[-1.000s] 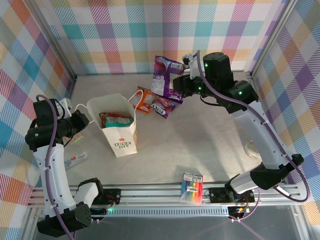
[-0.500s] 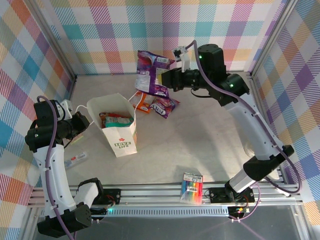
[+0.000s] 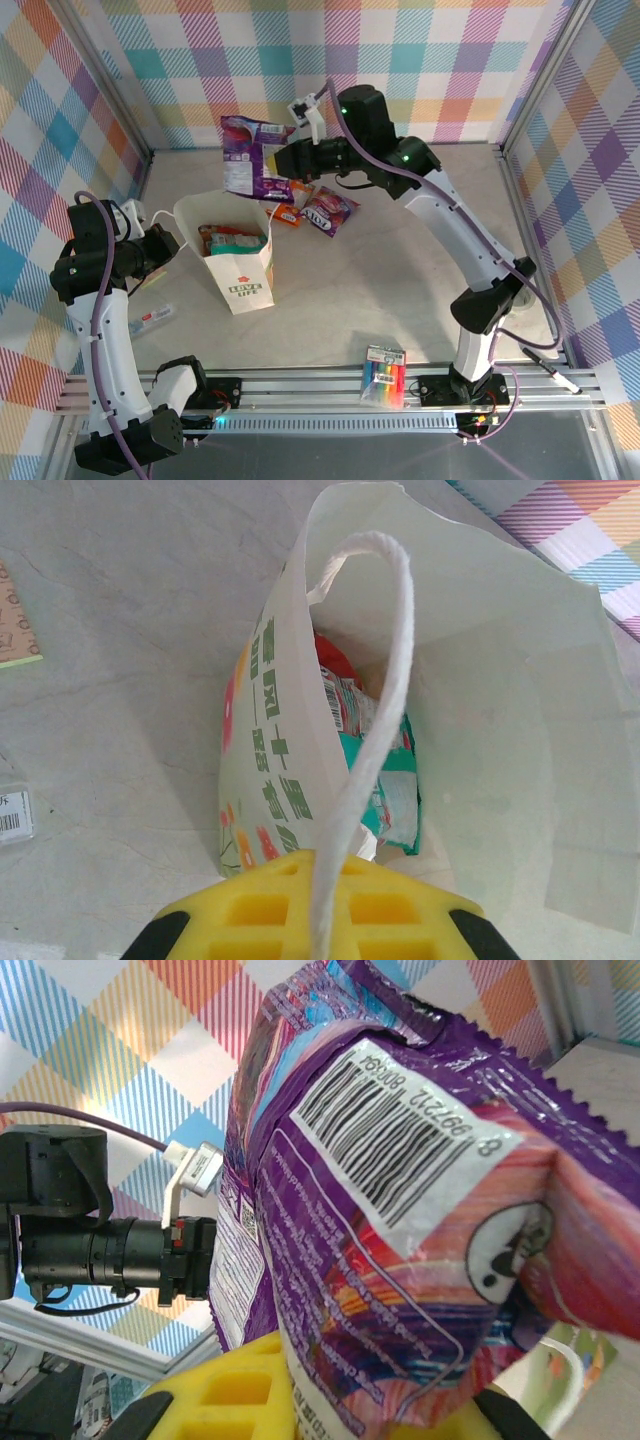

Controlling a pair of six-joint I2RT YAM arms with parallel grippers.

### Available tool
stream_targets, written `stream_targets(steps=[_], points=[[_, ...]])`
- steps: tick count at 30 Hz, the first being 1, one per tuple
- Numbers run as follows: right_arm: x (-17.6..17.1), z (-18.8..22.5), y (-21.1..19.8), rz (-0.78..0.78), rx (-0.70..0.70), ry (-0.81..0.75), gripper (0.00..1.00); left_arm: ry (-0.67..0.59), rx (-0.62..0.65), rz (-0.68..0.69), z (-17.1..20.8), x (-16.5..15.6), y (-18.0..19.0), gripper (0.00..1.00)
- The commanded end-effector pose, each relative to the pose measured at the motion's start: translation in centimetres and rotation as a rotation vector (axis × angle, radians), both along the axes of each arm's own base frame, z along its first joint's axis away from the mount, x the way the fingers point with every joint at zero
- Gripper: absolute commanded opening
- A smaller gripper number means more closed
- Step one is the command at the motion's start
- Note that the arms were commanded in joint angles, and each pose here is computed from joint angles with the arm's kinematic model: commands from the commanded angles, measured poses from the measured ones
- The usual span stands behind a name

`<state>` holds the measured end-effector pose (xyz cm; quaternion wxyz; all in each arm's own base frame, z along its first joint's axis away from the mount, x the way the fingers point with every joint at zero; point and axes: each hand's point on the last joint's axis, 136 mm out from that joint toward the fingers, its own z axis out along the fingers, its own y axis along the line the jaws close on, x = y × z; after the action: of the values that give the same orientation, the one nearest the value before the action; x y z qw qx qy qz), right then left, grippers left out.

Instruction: Place the snacks into the paper bag

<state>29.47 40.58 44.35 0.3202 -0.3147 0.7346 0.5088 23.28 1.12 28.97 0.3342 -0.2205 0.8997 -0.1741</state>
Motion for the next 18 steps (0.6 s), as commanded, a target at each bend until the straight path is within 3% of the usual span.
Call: stream_targets(steps=[1, 18], points=[[-1.2, 2.1, 1.0, 0.071, 0.058, -0.038, 0.15, -0.019, -0.022, -0.008, 0.6, -0.5, -0.4, 0.09], [0.1, -3.5, 4.2, 0.186, -0.042, -0.011, 0.16, -0.028, -0.042, -0.005, 0.7, -0.3, -0.6, 0.08]])
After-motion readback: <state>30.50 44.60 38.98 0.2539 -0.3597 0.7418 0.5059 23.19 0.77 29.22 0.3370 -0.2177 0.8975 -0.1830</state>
